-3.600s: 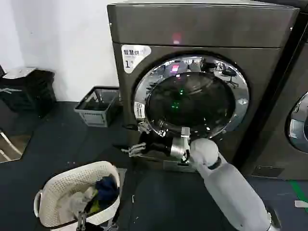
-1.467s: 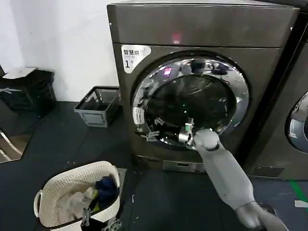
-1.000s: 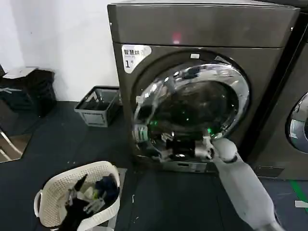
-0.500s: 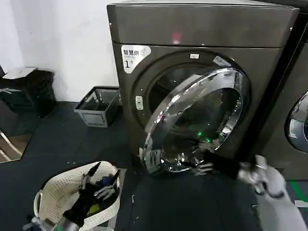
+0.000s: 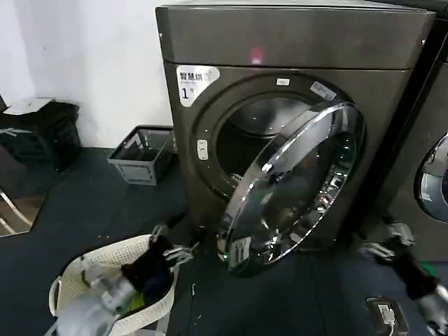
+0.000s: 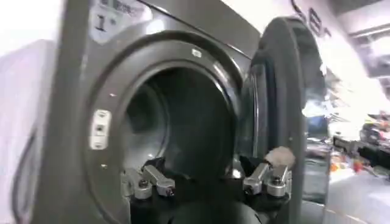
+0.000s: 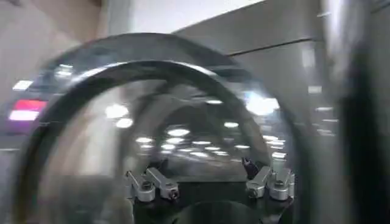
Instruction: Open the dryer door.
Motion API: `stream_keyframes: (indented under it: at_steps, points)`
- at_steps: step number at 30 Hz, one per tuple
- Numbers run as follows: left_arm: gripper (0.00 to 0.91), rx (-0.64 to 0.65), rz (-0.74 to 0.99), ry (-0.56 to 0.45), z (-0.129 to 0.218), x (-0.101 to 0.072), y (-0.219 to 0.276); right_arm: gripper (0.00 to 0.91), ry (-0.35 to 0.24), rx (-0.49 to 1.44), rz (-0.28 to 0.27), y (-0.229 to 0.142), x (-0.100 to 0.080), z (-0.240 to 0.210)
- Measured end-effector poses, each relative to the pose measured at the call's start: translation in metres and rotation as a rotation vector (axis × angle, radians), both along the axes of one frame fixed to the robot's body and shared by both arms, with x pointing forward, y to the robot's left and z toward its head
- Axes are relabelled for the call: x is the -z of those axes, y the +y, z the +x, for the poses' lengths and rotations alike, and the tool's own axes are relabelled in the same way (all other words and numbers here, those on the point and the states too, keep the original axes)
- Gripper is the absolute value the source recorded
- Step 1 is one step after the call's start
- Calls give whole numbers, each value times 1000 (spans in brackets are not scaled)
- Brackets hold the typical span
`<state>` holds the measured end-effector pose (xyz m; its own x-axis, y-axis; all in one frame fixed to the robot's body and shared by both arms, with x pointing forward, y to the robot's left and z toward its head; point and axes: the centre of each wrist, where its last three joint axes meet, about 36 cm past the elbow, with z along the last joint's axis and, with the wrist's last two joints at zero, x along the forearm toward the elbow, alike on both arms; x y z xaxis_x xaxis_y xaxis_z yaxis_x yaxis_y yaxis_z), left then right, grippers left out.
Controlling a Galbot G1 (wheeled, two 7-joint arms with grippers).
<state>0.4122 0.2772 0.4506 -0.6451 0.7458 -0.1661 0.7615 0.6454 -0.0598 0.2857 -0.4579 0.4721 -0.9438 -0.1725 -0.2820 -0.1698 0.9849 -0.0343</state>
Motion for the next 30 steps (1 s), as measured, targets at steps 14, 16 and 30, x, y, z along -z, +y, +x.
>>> stream_keyframes:
  at_steps: [14,16,30]
  points:
    - [907,260,66,-2,35,10,-53,907,171,608,-13,-49,-48,-65]
    - [907,291,59,-3,41,12,-63,907,181,642,-27,-54,-51,-72]
    - [907,545,1,-36,77,-6,-162,907,191,831,-77,-83,-74,-126]
